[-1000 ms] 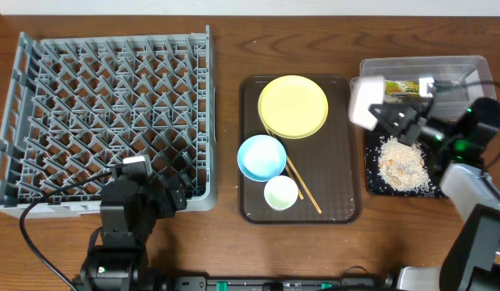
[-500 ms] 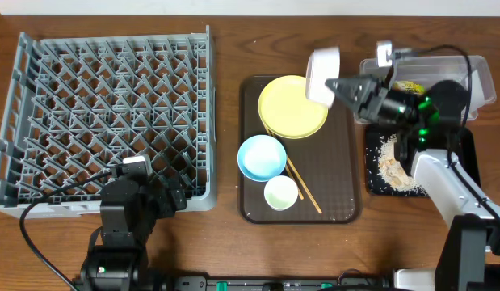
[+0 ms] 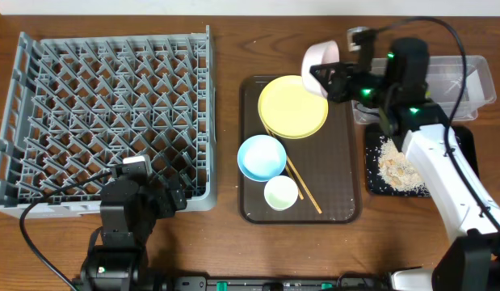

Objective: Sort waste into correct bins and load items into the dishwasher rack
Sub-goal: 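Carry the emptied pink bowl left and set it on the yellow plate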

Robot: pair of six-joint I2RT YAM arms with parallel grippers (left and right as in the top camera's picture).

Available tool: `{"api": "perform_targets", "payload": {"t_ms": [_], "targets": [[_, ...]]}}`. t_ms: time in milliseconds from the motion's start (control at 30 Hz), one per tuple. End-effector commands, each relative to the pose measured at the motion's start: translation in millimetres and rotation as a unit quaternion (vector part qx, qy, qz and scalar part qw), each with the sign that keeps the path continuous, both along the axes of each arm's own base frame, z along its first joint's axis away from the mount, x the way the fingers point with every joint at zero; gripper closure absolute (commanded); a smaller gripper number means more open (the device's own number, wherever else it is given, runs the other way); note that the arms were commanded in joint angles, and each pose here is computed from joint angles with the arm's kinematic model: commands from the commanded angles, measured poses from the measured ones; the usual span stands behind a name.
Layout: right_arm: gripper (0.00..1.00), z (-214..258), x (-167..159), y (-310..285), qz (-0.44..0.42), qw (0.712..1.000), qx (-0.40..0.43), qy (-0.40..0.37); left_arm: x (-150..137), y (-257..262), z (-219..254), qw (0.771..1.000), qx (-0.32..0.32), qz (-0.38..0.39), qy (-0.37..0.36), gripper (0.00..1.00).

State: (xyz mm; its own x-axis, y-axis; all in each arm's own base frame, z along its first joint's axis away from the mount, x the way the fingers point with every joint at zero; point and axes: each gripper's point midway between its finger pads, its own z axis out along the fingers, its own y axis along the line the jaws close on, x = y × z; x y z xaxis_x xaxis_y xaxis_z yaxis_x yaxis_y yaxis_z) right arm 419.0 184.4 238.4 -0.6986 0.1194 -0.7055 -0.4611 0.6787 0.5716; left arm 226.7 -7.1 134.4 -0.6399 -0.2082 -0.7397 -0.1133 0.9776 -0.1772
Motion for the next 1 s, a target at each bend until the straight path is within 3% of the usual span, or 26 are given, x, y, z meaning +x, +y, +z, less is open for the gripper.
{"api": "perform_targets", "payload": {"t_ms": [0,233,533,700,733,800,900,967], "targets": [[0.99,-10.8,0.7,2.1,0.005,0.987,-0.145,-0.071,2.5,1.2,8.7,1.0,0.004,0.0,-0.011,0.02],[0.99,-76.0,-14.7,17.9,0.03,0.961,-0.272,-0.025,2.5,1.2,8.8,1.0,0.004,0.0,-0.011,0.02],[0.99,-159.8,-6.3,45.1,0.073,0.95,-0.305,0.015,2.4,1.2,8.6,1.0,0.004,0.0,-0.011,0.02],[0.99,-183.7,-6.4,45.1,0.079,0.946,-0.312,0.035,2.4,1.2,8.6,1.0,0.004,0.0,-0.011,0.02],[0.96,-183.7,-6.4,45.0,0.079,0.946,-0.312,0.035,2.4,1.2,8.6,1.0,0.004,0.0,-0.011,0.02],[0.81,-183.5,-6.3,45.0,0.079,0.946,-0.312,0.035,2.5,1.2,8.7,1.0,0.004,0.0,-0.011,0.02],[0.75,-179.1,-8.8,48.1,0.085,0.949,-0.303,0.034,2.4,1.2,8.6,1.0,0.004,0.0,-0.011,0.02],[0.64,-171.3,-11.7,52.9,0.093,0.953,-0.287,0.032,2.5,1.2,8.7,1.0,0.004,0.0,-0.011,0.02]]}}
